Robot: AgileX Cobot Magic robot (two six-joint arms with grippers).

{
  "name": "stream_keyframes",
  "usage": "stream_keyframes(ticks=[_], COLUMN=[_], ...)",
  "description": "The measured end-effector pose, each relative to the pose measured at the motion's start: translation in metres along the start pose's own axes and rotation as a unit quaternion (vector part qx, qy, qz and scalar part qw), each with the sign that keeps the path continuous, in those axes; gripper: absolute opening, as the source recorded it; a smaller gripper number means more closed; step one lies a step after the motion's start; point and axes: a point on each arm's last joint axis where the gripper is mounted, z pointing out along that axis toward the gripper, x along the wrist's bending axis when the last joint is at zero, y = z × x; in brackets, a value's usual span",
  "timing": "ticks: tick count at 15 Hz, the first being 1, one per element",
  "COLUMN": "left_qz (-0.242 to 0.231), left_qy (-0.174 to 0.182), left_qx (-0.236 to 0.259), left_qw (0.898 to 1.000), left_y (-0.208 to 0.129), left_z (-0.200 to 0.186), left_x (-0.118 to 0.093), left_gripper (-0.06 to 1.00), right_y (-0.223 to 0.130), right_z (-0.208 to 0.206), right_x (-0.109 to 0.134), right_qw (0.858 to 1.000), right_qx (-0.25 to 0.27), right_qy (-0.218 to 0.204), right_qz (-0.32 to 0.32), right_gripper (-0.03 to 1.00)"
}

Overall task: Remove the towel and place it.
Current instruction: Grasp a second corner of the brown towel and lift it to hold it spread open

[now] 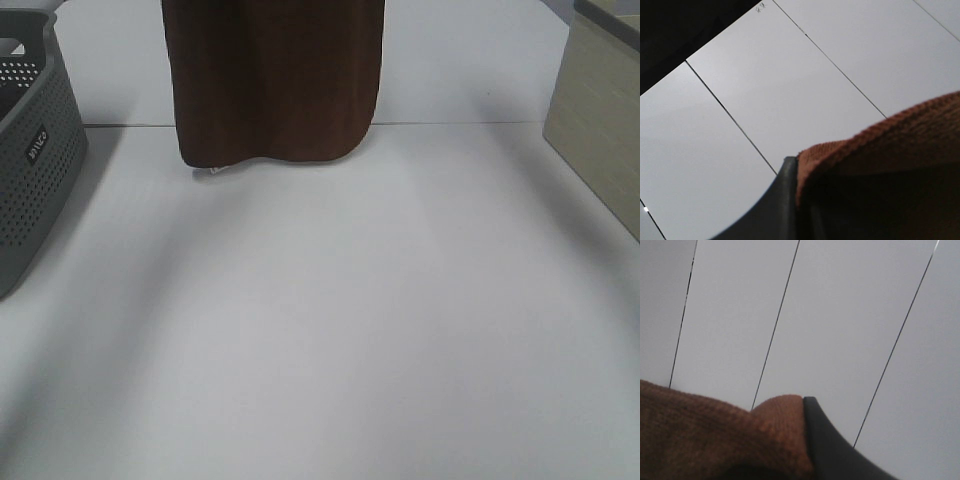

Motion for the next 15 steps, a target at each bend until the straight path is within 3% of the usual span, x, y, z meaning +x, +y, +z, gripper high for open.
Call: stream_keyframes(ticks=[3,6,11,15], left_qz=[-0.024,-0.049,-0.047,-0.06], left_qy=[0.023,0.027,0.003,-0.048], left_qx=[-0.017,-0.022,0.019,0.118], left_qw=[0.999,0.998,0.999,0.99], left_y=[-0.027,-0.043,-0.054,-0.063], left_z=[0.01,0.012,0.013,0.011], left_x=[-0.009,-0.021,-0.031,-0.049], left_gripper=[0.0,0.0,0.0,0.0], right_y=[-0.016,-0.032,-0.049,-0.058], right_z=[0.009,0.016,0.019,0.015], right_x=[-0.023,-0.02,-0.027,-0.023], right_qw=[0.999,0.999,0.998,0.993], right_qx=[-0.029,-0.02,0.024,0.106], right_qy=[-0.024,-0.022,-0.021,0.002], right_qz=[0.035,0.043,0.05,0.055], right_gripper=[0.01,0.01,0.01,0.01])
